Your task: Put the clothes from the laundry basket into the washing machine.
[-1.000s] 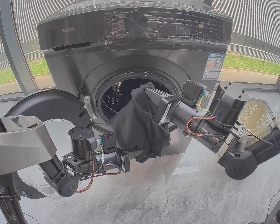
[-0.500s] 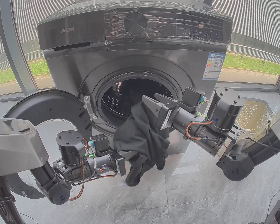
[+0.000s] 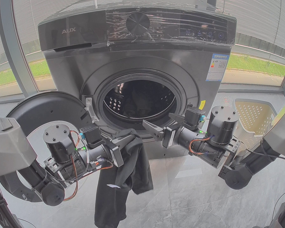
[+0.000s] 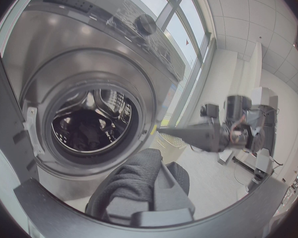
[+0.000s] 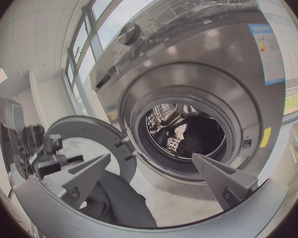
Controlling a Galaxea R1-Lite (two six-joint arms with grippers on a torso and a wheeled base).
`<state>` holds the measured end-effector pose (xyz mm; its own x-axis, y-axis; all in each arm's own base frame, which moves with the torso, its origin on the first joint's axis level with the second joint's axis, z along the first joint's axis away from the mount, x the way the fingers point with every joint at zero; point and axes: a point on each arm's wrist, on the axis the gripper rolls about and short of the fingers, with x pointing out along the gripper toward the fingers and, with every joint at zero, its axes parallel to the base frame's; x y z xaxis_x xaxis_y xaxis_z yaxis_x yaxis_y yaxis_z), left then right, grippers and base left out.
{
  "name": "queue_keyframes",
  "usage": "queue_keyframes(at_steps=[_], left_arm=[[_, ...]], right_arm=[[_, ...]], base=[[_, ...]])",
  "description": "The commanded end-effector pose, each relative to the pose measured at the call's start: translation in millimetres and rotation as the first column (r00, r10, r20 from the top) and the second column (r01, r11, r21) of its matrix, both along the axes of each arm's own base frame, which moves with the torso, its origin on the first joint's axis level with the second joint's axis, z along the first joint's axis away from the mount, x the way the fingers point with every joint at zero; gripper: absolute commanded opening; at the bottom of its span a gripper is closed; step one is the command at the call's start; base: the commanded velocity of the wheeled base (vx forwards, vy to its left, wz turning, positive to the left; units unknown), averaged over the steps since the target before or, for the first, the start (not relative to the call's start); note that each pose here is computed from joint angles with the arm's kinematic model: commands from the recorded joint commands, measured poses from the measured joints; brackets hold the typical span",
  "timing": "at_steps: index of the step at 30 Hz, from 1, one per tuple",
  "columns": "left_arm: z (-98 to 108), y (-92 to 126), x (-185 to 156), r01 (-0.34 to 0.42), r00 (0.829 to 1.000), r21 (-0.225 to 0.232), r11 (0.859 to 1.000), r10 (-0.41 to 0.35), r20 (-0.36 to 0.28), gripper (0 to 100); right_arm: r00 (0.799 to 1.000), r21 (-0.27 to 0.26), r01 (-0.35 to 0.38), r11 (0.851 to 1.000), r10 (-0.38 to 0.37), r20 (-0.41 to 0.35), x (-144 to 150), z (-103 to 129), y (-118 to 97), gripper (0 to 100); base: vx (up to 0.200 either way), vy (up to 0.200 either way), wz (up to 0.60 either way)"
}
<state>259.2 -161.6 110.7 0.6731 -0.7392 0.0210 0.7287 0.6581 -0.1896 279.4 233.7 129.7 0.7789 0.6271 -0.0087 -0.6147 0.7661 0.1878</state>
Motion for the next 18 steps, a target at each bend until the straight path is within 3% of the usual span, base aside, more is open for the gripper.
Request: queue_keyframes(at_steps=[1, 6, 18], left_arm=[[12.4, -0.7, 10.8, -0.052, 0.997, -0.036, 0.998, 0.054, 0.050, 0], [17.6, 1.2, 14.7, -0.089, 0.993, -0.050, 0.995, 0.092, 0.069, 0], [26.2, -1.2, 19.0, -0.089, 0.990, -0.073, 0.993, 0.096, 0.101, 0]], right_arm=[[0.998, -0.075, 0.023, 0.997, -0.027, -0.060, 2.0, -25.1, -10.5, 100], [0.993, -0.153, 0.015, 0.988, -0.033, -0.112, -3.4, -48.4, -16.2, 100], [0.982, -0.246, 0.065, 0.967, -0.106, -0.157, 6.7, -81.3, -21.9, 100]], base=[[0.000, 0.000, 0.00], [0.000, 0.000, 0.00], [0.000, 0.000, 0.00]])
